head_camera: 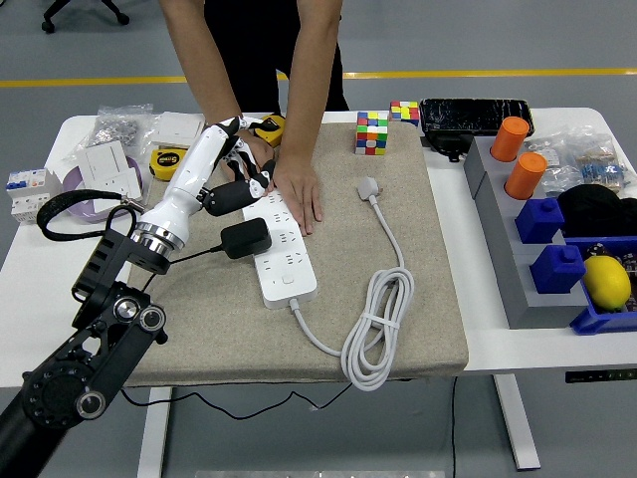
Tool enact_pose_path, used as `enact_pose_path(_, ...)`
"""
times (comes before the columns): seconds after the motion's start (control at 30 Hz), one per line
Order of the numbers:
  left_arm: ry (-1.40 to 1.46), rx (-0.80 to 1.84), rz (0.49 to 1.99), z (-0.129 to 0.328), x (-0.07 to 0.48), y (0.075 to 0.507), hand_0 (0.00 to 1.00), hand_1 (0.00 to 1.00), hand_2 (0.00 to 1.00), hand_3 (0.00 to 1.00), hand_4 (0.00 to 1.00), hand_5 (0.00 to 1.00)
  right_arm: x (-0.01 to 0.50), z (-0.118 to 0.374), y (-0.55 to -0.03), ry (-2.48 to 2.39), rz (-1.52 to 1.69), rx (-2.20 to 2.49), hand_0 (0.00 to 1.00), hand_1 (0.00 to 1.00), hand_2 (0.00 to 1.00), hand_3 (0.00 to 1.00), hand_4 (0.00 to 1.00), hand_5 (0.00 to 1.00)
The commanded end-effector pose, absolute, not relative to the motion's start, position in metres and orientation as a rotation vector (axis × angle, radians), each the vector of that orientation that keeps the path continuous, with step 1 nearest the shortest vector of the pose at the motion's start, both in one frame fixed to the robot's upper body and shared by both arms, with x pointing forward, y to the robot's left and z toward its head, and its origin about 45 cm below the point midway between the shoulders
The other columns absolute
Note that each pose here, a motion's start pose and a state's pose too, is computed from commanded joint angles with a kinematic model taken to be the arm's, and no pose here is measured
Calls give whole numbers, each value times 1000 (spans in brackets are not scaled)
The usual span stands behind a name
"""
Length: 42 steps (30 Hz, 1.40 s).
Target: Pick up the plug,place it near the board,insert it into the board,press the button
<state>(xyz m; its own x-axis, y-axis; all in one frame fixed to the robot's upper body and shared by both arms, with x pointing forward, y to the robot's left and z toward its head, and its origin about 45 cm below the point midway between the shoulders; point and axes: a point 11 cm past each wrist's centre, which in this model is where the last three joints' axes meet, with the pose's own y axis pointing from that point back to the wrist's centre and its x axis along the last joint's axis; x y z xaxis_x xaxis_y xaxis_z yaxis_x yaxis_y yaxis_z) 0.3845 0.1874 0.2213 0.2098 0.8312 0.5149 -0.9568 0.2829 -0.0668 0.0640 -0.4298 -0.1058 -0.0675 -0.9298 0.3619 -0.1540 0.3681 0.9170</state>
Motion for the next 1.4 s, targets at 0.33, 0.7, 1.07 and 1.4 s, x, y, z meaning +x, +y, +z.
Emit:
enact_pose_path(0.33,27,265,1244,147,392,189,998,998,998,954,998,196,62,-106,-430,-1499,-868,1019,788,694,706,748,998,984)
enact_pose_path(0.7,-142,497,1238,133,398,206,998,988,903,853,980,174,62,-106,-430,-1503,-869,1018,788,694,706,748,998,983)
enact_pose_path(1.07,-546,786,1136,146,406,216,945,805,657,594,940,73,62,-106,-431,-1510,-871,1016,787,694,706,748,998,982)
enact_pose_path(1.4,-803,929,1089,157,410,220,640,427,411,507,874,23,64,-106,-431,-1515,-871,1017,788,694,706,748,998,983)
